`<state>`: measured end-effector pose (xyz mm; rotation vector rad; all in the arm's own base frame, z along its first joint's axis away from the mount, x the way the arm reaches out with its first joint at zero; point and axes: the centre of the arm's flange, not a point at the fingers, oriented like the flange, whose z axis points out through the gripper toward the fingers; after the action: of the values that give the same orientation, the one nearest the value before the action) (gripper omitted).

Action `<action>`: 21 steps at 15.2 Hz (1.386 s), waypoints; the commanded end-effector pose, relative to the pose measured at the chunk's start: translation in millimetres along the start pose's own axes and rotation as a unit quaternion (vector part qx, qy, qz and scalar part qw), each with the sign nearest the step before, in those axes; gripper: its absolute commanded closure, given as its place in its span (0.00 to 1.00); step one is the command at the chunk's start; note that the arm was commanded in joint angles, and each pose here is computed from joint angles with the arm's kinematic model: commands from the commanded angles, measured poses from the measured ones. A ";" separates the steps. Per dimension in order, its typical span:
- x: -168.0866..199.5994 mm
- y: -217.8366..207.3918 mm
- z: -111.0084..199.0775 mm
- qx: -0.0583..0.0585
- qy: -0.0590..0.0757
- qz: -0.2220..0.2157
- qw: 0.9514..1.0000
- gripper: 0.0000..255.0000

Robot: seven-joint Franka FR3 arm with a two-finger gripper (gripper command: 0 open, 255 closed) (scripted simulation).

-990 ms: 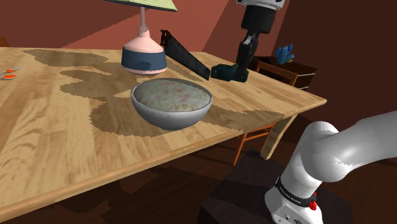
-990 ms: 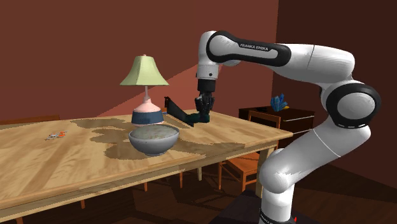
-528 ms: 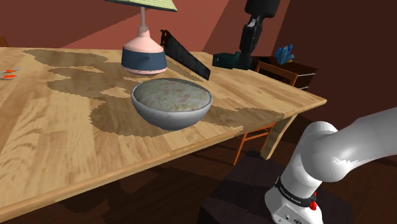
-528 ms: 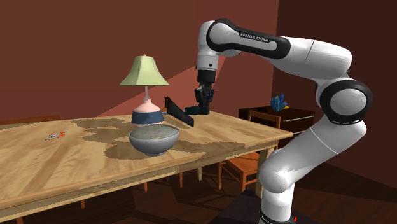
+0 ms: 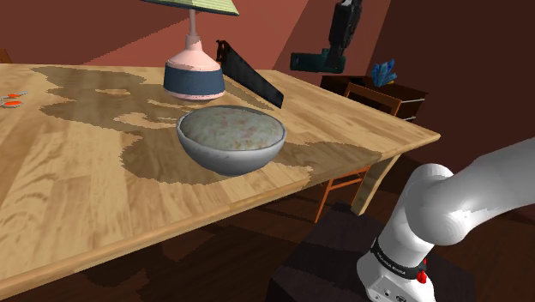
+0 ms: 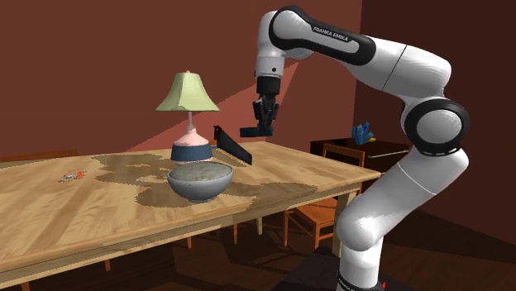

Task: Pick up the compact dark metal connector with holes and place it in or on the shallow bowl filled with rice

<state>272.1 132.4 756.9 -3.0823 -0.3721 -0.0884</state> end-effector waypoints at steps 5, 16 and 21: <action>18.1 -49.6 -3.7 0.000 0.000 0.000 1.000 1.00; 68.0 -185.7 3.8 0.000 0.000 0.000 1.000 1.00; 70.8 -196.2 25.5 0.000 0.000 0.000 1.000 1.00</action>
<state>295.2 339.4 746.1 -3.0828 -0.3725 -0.0875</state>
